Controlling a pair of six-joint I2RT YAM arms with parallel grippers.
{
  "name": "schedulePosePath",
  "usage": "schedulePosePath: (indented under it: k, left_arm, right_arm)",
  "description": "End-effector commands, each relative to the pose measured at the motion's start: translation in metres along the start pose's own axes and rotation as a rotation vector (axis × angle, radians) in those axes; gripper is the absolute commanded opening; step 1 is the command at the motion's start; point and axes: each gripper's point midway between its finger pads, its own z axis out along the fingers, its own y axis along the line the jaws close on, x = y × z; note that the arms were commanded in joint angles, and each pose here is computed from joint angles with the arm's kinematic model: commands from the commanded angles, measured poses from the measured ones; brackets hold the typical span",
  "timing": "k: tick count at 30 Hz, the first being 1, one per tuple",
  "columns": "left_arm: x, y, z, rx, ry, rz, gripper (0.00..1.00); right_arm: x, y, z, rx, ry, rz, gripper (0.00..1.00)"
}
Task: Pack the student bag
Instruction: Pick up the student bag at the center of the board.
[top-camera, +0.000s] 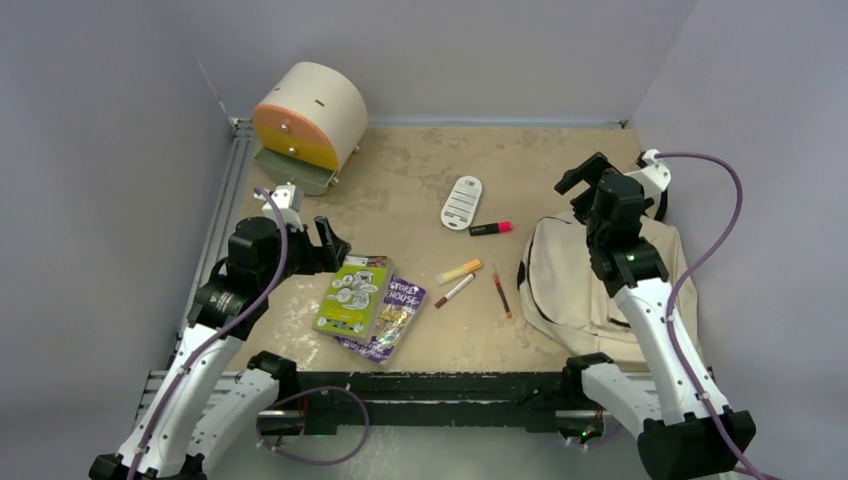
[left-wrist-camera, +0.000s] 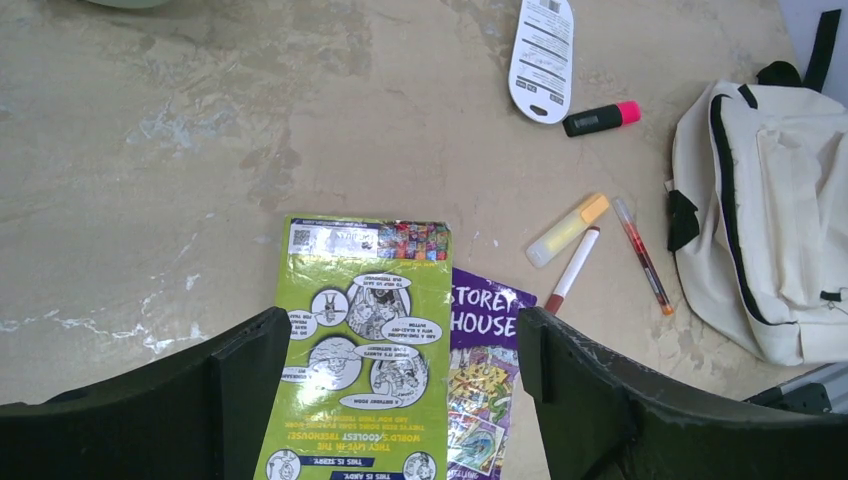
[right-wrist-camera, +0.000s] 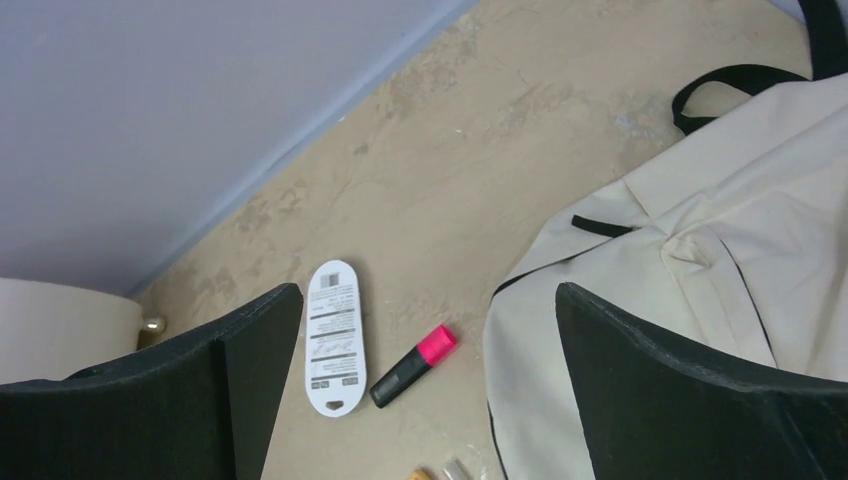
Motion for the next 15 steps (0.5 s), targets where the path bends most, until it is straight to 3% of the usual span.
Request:
schedulePosePath:
  k: [1,9,11,15]
  left_arm:
    - [-0.013,-0.004,0.000,0.014,-0.051,0.010,0.84]
    - [-0.004,0.022,0.002,-0.144,-0.008,-0.055,0.84]
    - [-0.001,0.027,0.002,-0.172,-0.011,-0.071,0.90]
    - [0.000,0.028,0.002,-0.170,-0.016,-0.070,0.92]
  right_arm:
    - [-0.019,-0.005,-0.003,0.054,-0.056,0.040,0.99]
    - [0.001,-0.004,0.002,0.049,0.036,-0.024,0.97]
    - [0.006,0.000,0.004,0.022,0.059,-0.034,0.97]
    - [0.010,0.001,0.008,0.033,0.094,-0.063,0.98]
